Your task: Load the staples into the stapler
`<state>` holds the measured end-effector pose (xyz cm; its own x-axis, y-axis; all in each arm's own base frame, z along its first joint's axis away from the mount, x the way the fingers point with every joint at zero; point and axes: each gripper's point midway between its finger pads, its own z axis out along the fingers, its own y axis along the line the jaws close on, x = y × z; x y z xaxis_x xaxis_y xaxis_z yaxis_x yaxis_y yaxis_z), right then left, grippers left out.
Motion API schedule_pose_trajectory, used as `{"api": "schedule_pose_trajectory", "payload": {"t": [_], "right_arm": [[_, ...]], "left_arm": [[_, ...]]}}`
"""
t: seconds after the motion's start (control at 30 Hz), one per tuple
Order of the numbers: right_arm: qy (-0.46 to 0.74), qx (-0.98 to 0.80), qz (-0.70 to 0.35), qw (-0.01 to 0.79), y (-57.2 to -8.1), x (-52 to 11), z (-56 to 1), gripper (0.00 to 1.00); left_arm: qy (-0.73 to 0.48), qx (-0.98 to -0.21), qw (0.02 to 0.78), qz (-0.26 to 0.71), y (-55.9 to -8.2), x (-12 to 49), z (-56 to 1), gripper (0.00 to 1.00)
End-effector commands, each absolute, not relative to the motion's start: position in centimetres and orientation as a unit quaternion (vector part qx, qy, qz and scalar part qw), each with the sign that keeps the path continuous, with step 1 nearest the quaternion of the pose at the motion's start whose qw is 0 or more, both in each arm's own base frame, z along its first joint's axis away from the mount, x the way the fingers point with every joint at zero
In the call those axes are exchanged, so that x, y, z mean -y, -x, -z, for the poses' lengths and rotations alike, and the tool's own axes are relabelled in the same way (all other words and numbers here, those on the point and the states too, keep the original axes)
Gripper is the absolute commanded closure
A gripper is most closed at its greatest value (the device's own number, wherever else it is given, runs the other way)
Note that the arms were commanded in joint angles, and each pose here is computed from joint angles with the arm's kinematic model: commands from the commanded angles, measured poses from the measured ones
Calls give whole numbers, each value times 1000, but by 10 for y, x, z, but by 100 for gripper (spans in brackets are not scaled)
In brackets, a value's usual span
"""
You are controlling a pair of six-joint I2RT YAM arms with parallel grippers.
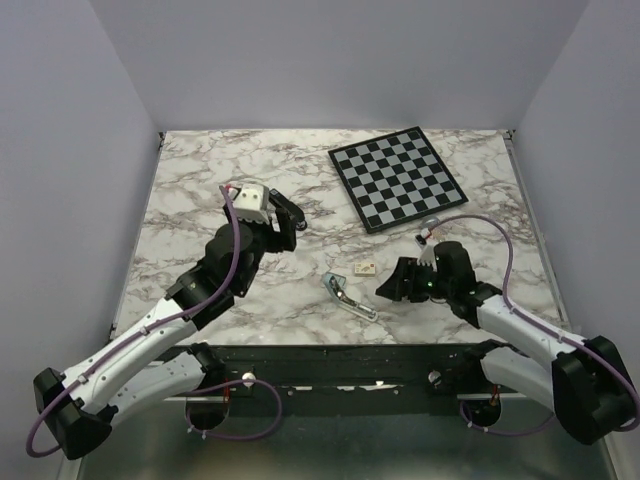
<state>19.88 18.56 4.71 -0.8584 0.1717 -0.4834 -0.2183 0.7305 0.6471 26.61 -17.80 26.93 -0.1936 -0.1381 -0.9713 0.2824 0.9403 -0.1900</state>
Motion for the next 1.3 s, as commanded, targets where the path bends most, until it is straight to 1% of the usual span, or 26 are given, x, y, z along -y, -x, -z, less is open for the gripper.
{"api": "schedule_pose_trajectory", "payload": {"t": [0.0, 0.1, 0.17, 0.2, 0.23, 0.27, 0.33, 0.37, 0.43, 0.47, 0.5, 0.53, 0.7, 0.83, 1.1, 1.2, 1.27], "right_arm": [[102, -890, -308, 321, -210, -188, -71, 26], [153, -880, -305, 331, -213, -200, -89, 25], [183, -882, -296, 317, -210, -207, -88, 25], [195, -878, -297, 322, -214, -214, -96, 25], [207, -880, -293, 311, -214, -217, -93, 25], [228, -881, -288, 297, -207, -222, -89, 25], [248, -879, -279, 296, -210, -231, -94, 26], [273, -881, -270, 278, -202, -237, -86, 26], [289, -881, -248, 281, -207, -244, -88, 28], [310, -883, -235, 264, -200, -247, -79, 28], [315, -885, -218, 265, -203, -248, -76, 29], [324, -883, -214, 264, -204, -253, -79, 32], [383, -876, -174, 238, -196, -266, -61, 39], [400, -872, -162, 233, -195, -276, -55, 44], [416, -865, -152, 236, -196, -286, -49, 52], [420, -863, -153, 236, -196, -288, -47, 57], [424, -861, -153, 237, -195, -291, -47, 62]], "left_arm": [[-83, -749, 639, 155, -281, 170, -294, 15], [-81, -745, 645, 149, -292, 164, -306, 9], [-68, -742, 652, 137, -304, 153, -313, 4], [-63, -737, 658, 140, -308, 150, -318, 2], [-52, -735, 662, 133, -314, 142, -319, 1], [-45, -734, 665, 129, -317, 137, -318, 1], [-38, -727, 673, 130, -323, 131, -319, 1], [-31, -733, 669, 120, -328, 122, -308, 1], [-27, -734, 669, 116, -329, 116, -300, 1], [-24, -742, 660, 111, -330, 110, -288, 1], [-23, -743, 659, 113, -329, 109, -286, 1], [-21, -739, 664, 111, -327, 107, -290, 1], [-13, -722, 688, 64, -324, 87, -296, 1], [-3, -714, 699, 40, -320, 75, -299, 1], [-5, -711, 702, 39, -319, 75, -299, 1], [-6, -711, 702, 39, -320, 75, -298, 1], [-7, -711, 702, 40, -320, 76, -297, 1]]}}
